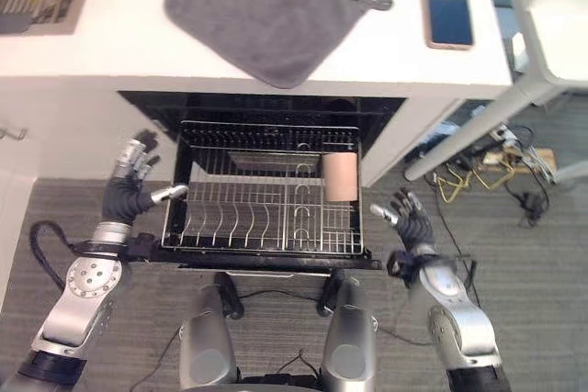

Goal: Place the dishes in the dishwasher.

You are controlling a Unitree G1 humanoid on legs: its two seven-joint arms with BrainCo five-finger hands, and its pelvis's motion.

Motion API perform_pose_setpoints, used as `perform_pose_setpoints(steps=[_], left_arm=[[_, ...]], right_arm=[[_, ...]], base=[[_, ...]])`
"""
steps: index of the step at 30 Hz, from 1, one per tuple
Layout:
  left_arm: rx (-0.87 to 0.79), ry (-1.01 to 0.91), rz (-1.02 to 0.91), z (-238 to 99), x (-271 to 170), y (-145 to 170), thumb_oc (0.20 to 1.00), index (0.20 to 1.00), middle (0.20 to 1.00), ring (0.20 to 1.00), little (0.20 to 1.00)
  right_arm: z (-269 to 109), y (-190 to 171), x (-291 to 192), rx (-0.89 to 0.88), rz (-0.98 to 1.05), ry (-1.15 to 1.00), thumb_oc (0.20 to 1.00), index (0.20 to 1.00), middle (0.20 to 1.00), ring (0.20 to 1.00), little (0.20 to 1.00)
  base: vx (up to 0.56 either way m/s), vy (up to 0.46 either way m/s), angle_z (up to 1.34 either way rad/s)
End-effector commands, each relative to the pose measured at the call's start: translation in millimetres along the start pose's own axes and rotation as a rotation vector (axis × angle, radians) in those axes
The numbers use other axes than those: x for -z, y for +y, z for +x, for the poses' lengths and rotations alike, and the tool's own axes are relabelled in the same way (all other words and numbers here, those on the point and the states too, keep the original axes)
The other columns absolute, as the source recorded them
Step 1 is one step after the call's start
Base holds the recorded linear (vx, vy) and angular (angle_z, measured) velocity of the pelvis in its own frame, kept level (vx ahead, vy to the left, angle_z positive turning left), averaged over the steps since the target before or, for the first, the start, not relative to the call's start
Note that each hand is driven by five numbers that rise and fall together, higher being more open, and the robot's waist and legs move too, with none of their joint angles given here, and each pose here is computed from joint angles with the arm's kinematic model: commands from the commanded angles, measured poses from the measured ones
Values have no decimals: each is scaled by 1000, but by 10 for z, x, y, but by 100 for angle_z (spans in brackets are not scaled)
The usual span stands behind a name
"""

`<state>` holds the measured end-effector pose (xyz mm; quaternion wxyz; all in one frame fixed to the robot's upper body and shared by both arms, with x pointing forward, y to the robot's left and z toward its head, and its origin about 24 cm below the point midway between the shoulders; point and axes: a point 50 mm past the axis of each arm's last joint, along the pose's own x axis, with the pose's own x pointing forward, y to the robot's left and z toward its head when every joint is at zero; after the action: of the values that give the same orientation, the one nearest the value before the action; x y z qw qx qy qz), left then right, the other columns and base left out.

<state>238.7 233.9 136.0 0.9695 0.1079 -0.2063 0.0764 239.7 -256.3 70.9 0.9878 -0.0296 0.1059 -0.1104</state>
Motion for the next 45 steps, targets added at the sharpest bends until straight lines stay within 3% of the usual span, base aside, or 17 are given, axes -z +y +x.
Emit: perform_pose_setpoints(steps=[1, 5, 10, 15, 23, 29, 37, 45], left_arm=[[-17, -219, -142, -55, -348, 79, 1000, 1000, 1000, 1000, 1000], [-51, -303, -184, -143, -437, 154, 1000, 1000, 1000, 1000, 1000], [-103, -421, -208, -191, -550, 109, 1000, 1000, 1000, 1000, 1000], [-121, -499, -242, -149, -621, 67, 1000, 1000, 1000, 1000, 1000], [-143, -387, -299, -240, -497, 193, 1000, 1000, 1000, 1000, 1000], [-94, -406, -318, -110, -535, 43, 1000, 1000, 1000, 1000, 1000], [37, -355, -321, 61, -574, -169, 1000, 1000, 1000, 1000, 1000], [12, -346, -336, 29, -540, -145, 1000, 1000, 1000, 1000, 1000]], right_arm=[[115, -145, -504, -23, 16, -234, 1000, 1000, 1000, 1000, 1000], [-84, -211, -499, -60, 31, -297, 1000, 1000, 1000, 1000, 1000], [-415, -141, -937, -200, -4, -673, 1000, 1000, 1000, 1000, 1000], [-498, -115, -1153, -206, 55, -821, 1000, 1000, 1000, 1000, 1000], [-489, -127, -1238, -165, -18, -824, 1000, 1000, 1000, 1000, 1000], [-438, -141, -1435, -153, -19, -874, 1000, 1000, 1000, 1000, 1000], [-476, -16, -1331, -98, 21, -888, 1000, 1000, 1000, 1000, 1000], [-582, -145, -1243, -62, 45, -900, 1000, 1000, 1000, 1000, 1000]], base=[[37, -95, -15], [45, -100, -3], [12, -111, -11], [4, -113, 10], [64, 15, 11], [6, 635, -17], [-7, 767, -3], [-101, 37, 22]])
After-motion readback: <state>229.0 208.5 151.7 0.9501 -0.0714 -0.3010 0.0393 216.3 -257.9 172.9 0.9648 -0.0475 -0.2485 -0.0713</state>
